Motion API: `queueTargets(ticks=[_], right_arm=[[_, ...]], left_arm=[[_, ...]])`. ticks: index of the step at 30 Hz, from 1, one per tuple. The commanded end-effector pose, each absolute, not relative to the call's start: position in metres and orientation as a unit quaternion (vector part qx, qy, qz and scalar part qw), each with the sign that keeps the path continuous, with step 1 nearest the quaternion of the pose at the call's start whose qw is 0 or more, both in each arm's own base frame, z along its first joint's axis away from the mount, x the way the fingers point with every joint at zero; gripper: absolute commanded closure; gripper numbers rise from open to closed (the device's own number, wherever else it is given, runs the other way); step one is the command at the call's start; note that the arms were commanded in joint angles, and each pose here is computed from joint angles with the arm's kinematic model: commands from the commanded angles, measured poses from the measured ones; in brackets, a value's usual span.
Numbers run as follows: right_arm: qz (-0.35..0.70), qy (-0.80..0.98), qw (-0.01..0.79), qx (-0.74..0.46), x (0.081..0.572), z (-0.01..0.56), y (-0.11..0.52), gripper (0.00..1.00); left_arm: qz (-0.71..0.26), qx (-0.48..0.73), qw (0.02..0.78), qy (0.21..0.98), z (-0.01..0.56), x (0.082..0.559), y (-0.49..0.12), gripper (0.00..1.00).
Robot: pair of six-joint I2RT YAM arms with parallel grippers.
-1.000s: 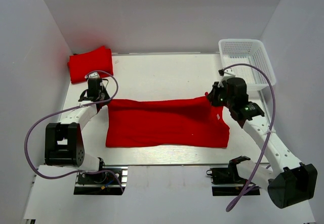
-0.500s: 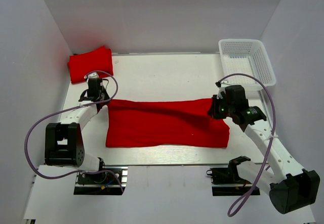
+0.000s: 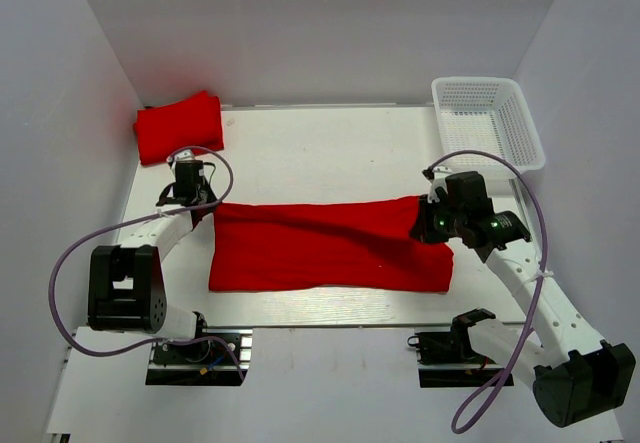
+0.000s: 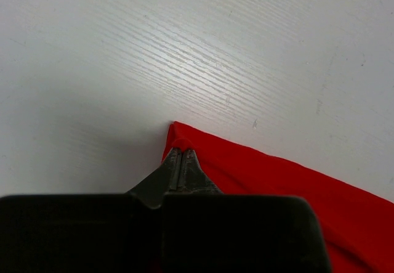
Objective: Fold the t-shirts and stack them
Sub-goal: Fold the other side of the tshirt into a rectangle
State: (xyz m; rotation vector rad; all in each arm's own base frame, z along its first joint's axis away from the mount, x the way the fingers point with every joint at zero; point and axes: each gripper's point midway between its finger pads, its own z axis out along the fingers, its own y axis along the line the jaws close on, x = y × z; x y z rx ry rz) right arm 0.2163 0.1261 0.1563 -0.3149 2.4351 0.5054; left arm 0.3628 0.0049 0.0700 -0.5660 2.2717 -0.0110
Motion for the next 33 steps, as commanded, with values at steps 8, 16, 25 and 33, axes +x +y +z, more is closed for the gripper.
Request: queueTargets(ticks=[8,16,25,33], right_arm=[[0.252,0.933,0.236,-0.1,0.175,0.135,0.139,1.0],[0.276,0.934,0.202,-0.104,0.154,0.126,0.143,0.1],[0.256,0.921,0.283,-0.081,0.205,0.138,0.146,0.1],[0.242,0.932,0.269,-0.03,0.236,0.11,0.151,0.1]], left_arm=[[0.044,-0.335,0.356,0.871,0.076,0.328,0.025,0.47],[0.08,-0.4,0.333,0.85,0.11,0.32,0.039,0.0],[-0.031,-0.29,0.351,0.89,0.112,0.366,-0.008,0.0],[-0.139,-0.173,0.302,0.927,0.069,0.378,-0.072,0.0]])
